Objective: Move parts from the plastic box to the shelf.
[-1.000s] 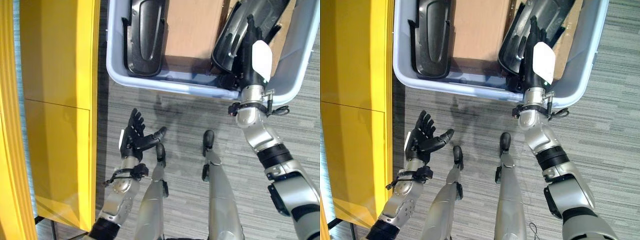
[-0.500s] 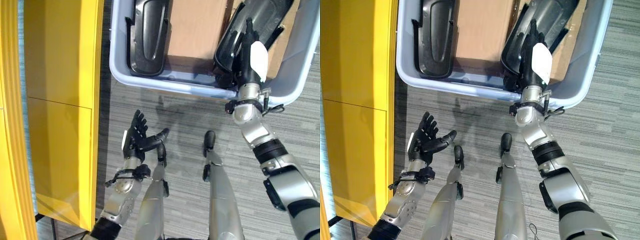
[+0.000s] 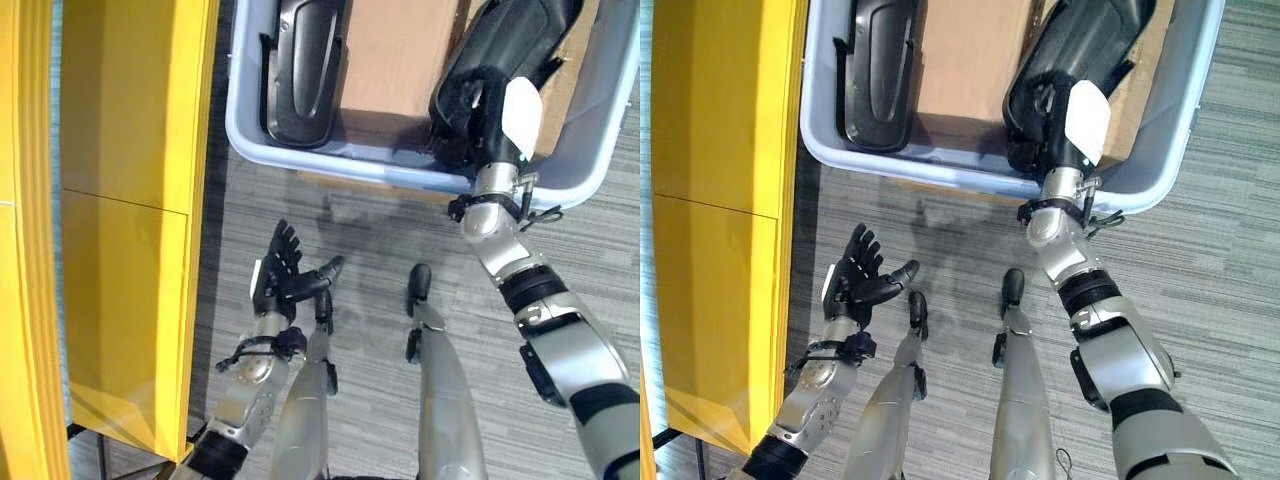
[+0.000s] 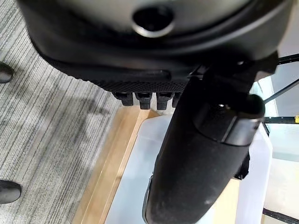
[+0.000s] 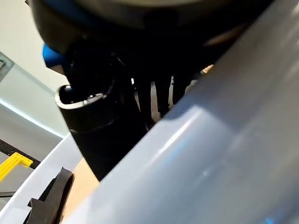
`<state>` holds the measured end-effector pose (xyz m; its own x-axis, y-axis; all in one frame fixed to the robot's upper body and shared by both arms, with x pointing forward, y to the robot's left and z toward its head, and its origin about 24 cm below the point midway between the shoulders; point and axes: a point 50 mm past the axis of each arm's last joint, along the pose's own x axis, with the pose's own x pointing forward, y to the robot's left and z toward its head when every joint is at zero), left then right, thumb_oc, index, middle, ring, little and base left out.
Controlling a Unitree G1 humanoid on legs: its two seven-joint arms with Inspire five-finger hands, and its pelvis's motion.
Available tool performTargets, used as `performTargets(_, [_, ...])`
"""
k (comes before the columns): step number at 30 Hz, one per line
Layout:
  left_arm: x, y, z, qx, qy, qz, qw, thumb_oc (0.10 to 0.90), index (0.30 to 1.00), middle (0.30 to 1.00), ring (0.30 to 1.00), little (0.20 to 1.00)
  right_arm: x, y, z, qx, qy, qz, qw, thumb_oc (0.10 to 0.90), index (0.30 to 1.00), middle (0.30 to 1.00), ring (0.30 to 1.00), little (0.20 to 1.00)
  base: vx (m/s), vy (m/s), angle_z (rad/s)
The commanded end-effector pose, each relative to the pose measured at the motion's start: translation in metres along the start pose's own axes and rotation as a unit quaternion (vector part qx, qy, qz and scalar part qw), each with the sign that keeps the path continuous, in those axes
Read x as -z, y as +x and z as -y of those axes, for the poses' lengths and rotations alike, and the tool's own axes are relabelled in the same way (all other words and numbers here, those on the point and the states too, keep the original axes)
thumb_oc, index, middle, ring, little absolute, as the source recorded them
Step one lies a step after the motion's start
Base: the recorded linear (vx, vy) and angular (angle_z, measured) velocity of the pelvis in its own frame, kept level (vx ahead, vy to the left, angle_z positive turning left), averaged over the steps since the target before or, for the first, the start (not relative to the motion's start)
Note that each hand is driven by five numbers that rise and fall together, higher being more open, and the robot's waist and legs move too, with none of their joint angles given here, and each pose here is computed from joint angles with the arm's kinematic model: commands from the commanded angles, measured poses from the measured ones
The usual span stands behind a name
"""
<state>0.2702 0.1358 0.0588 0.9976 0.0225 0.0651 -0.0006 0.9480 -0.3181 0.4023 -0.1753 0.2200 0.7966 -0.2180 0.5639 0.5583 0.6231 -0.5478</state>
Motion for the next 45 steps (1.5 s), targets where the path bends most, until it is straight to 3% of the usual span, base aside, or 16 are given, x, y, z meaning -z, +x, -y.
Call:
performTargets(1, [-0.023, 0.0, 0.013, 0.037, -0.012, 0.07, 0.997, 0.9, 1.0, 1.0, 1.0, 1.0, 0.011, -0.021, -0.034, -0.093, 0.018, -0.044, 0.995, 0.4, 0.3, 0.3, 0.3, 0.3, 0.0, 0.0, 0.0])
performTargets(11, [-0.025, 0.0, 0.015, 0.043, -0.017, 0.073, 0.996, 0.9, 1.0, 1.0, 1.0, 1.0, 0.032, -0.031, -0.025, -0.089, -0.025, -0.046, 0.995, 0.4, 0.3, 0.3, 0.3, 0.3, 0.0, 0.0, 0.0])
performTargets(23, [-0.021, -0.004, -0.002, 0.021, -0.003, 0.063, 0.998, 0.9, 1.0, 1.0, 1.0, 1.0, 0.042, -0.042, -0.009, -0.081, -0.021, -0.026, 0.996, 0.4, 0.3, 0.3, 0.3, 0.3, 0.01, -0.006, 0.05])
performTargets(45, [-0.003, -0.03, -0.061, -0.019, 0.068, -0.003, 0.997, 0.9, 1.0, 1.0, 1.0, 1.0, 0.031, -0.061, 0.05, -0.07, -0.046, 0.103, 0.991, 0.4, 0.3, 0.3, 0.3, 0.3, 0.04, 0.002, -0.03])
